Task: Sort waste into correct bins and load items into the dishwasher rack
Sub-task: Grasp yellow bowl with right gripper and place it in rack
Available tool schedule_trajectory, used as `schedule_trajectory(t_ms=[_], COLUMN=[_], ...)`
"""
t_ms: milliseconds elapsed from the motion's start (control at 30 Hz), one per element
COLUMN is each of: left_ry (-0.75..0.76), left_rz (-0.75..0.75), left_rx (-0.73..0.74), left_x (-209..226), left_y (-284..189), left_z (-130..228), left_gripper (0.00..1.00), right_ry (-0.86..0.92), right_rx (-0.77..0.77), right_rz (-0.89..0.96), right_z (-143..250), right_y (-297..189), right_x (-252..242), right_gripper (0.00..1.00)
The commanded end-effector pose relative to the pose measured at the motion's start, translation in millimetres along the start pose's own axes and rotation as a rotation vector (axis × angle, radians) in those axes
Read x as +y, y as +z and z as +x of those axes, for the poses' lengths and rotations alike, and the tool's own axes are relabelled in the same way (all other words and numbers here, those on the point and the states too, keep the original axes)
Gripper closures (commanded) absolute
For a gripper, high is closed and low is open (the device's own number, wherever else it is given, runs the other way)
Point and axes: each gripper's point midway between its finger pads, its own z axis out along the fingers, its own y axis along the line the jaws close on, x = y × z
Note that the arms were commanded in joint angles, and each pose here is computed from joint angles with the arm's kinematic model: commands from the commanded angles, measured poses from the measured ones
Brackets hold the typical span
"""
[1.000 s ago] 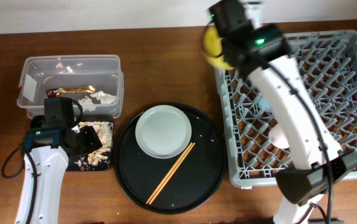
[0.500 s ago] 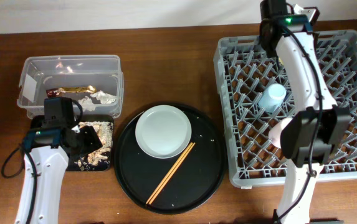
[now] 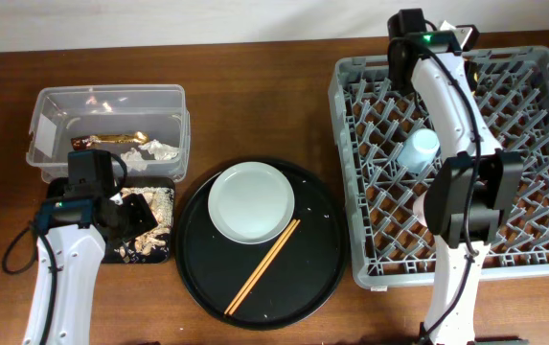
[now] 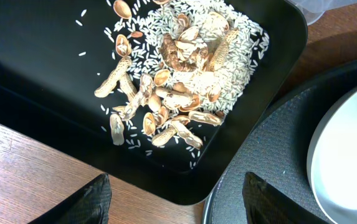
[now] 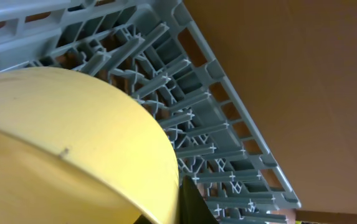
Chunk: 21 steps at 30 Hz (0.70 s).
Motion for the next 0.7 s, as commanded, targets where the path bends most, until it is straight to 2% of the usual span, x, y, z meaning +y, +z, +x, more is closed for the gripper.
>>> schedule_trajectory(t_ms=[0, 167, 267, 333, 533, 667], left_ry=[-0.015, -0.015, -0.015, -0.015, -0.015, -0.015], left_rz=[0.02, 0.02, 0.02, 0.02, 0.02, 0.02], left_rx=[-0.007, -0.007, -0.007, -0.008, -0.007, -0.007], left_x=[-2, -2, -2, -2, -2, -2], left_y=[-3, -3, -3, -3, -3, -3], left_z=[-1, -1, -1, -1, -1, -1], left_gripper=[0.33, 0.33, 0.33, 0.33, 0.33, 0.33], right_ry=[0.009, -0.026, -0.046, -0.036, -0.038, -0.074], right_rx=[-0.046, -0.068, -0.152, -0.186, -0.165, -0.103], right_rz=[0.06, 0.049, 0.223, 0.267, 0.232, 0.123], right_z=[-1, 2, -7, -12, -7, 10], right_y=[-6, -18, -23, -28, -23, -22], right_x=[2, 18, -5, -12, 0, 28], right_gripper=[0.96, 0.96, 0.96, 0.96, 0.96, 0.96])
